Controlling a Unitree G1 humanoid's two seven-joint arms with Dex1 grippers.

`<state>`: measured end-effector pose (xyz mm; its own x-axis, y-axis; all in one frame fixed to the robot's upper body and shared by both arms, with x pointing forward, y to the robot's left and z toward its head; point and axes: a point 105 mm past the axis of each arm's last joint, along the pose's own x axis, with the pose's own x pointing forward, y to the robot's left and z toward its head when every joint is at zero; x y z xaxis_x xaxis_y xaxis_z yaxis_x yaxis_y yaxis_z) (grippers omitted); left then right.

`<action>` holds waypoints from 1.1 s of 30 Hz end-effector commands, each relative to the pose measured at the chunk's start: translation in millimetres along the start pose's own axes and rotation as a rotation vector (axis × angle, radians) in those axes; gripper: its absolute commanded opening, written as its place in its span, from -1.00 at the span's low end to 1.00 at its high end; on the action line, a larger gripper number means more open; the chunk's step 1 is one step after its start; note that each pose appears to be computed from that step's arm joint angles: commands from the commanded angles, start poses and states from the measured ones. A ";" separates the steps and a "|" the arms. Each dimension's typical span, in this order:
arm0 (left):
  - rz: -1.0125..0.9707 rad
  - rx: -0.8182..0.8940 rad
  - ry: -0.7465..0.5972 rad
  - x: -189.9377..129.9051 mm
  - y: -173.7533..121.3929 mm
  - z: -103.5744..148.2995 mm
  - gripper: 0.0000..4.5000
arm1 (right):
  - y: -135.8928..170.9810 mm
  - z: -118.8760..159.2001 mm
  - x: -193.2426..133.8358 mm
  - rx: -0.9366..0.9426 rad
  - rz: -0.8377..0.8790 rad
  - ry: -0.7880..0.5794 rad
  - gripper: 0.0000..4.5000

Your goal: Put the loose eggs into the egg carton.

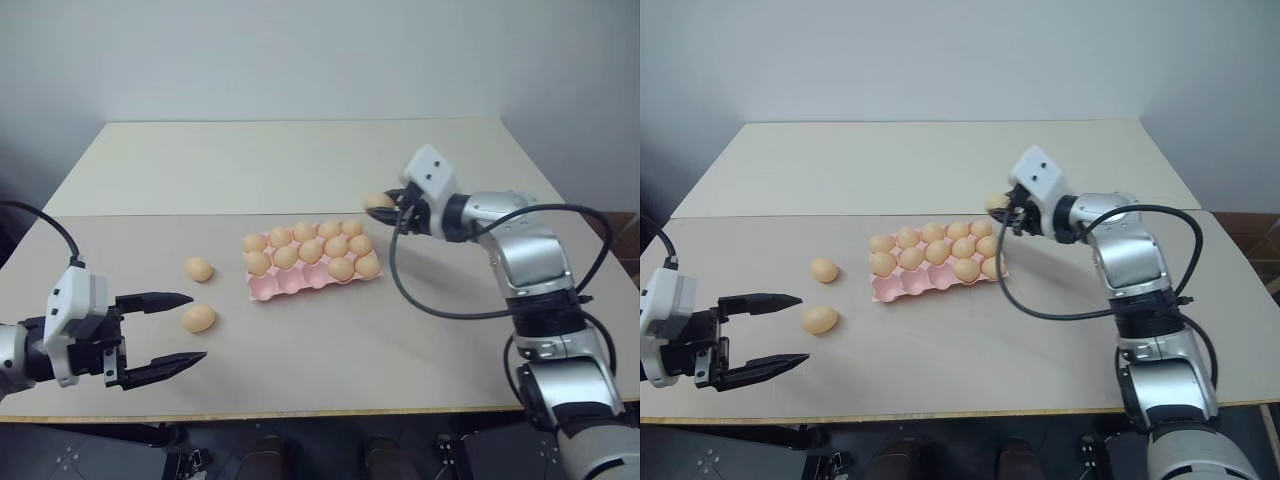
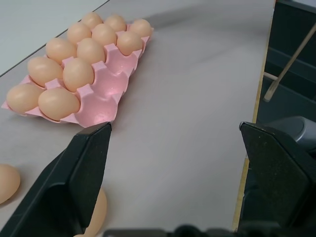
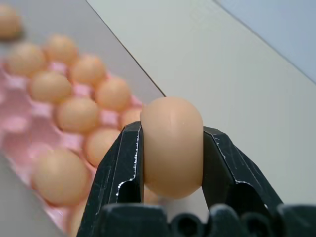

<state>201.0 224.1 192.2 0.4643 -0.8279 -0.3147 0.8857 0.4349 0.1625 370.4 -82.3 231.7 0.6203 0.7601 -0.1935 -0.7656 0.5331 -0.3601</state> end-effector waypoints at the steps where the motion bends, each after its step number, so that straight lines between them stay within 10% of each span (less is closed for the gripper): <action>1: 0.011 0.031 -0.012 -3.3 -0.7 6.7 1.00 | 33.2 14.8 10.3 0.056 0.062 -0.070 -0.33; 12: 0.013 0.027 -0.002 -3.9 -0.6 3.5 1.00 | 73.5 -9.2 34.8 0.047 0.185 0.000 -0.33; 21: 0.019 0.018 -0.004 -4.3 -2.9 1.5 1.00 | 73.4 -16.9 47.2 0.007 0.173 -0.015 0.94; 33: 0.041 0.004 0.017 -9.0 -4.2 -3.8 1.00 | 61.1 -10.0 -25.2 -0.087 0.219 0.014 0.97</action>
<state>194.8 229.8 184.1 0.4854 -0.8126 -0.3227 0.8732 0.4695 0.1312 322.2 -69.0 187.4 0.4748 0.8200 -0.3196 -0.8611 0.3578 -0.3613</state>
